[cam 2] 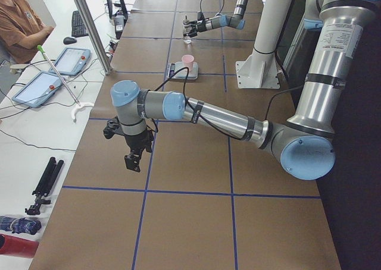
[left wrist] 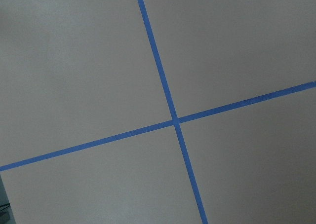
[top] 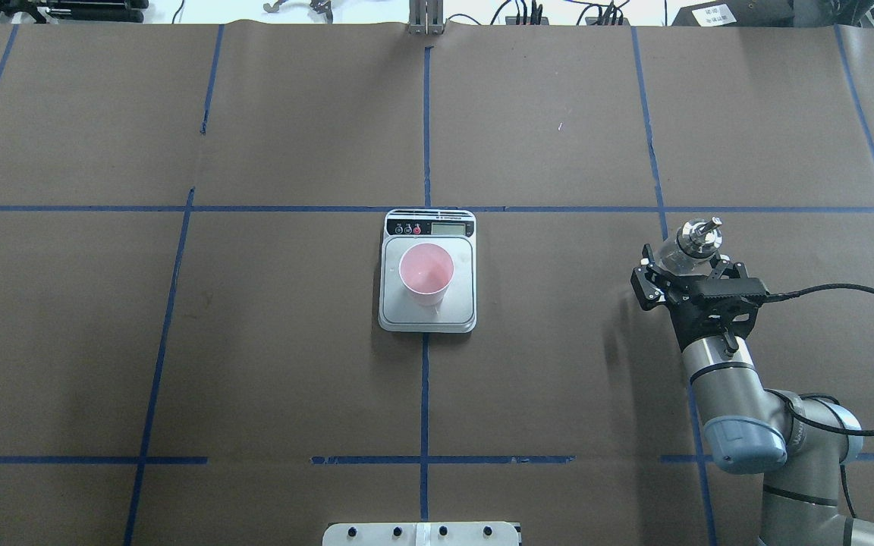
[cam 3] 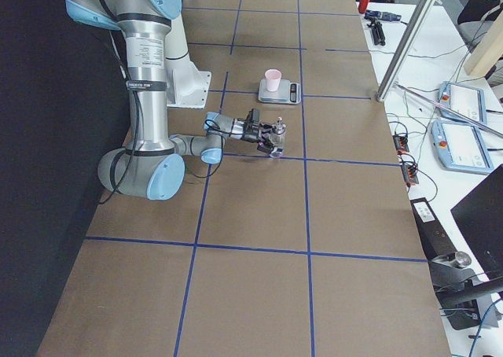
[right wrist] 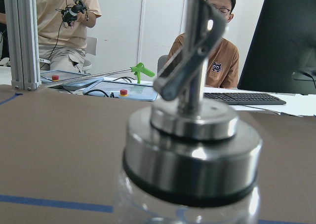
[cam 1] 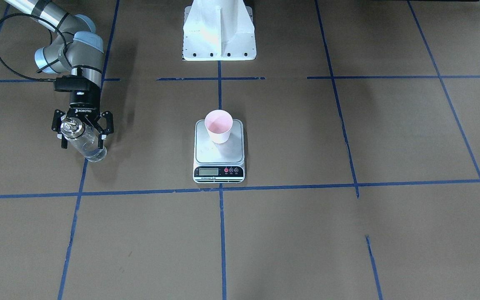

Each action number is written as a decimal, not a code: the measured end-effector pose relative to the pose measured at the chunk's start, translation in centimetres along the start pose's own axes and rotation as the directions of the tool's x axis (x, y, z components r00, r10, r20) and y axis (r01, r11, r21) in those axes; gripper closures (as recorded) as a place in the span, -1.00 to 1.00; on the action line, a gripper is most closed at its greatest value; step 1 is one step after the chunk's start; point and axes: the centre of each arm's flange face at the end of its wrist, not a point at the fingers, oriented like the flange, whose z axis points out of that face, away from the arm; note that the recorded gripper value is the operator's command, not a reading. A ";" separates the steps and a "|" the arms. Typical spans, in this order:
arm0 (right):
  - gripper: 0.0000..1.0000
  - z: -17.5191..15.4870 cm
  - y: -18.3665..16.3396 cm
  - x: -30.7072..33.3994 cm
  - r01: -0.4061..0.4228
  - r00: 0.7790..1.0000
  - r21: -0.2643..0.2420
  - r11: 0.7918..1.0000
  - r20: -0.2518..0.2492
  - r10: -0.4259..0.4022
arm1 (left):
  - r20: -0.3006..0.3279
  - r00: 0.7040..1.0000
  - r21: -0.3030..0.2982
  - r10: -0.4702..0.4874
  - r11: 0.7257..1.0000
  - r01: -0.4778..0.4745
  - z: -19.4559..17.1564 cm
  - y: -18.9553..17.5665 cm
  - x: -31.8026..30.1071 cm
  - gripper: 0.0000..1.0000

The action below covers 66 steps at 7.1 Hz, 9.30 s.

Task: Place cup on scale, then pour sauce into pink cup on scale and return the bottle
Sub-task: 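Close the right gripper around the glass sauce bottle body, then lift the sauce bottle with the right gripper, then tilt the bottle spout over the pink cup with the right gripper, then hold the tilted bottle spout above the pink cup, pouring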

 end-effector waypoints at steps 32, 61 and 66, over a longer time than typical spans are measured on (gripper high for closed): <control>1.00 -1.0 -13.8 -15.4 0.897 0.433 0.025 0.441 -0.257 -0.864 | 0.005 1.000 -0.008 0.005 1.000 -0.005 0.5 0.7 -0.2 -1.00; 1.00 -3.0 -6.0 -22.3 0.992 0.001 -0.115 0.051 -0.400 -0.916 | 0.003 1.000 -0.019 0.002 1.000 -0.002 1.2 1.0 -0.6 -1.00; 1.00 -3.0 -5.9 -22.2 0.992 0.003 -0.114 0.053 -0.400 -0.916 | 0.003 1.000 -0.020 0.001 1.000 -0.001 1.2 1.0 -0.6 -1.00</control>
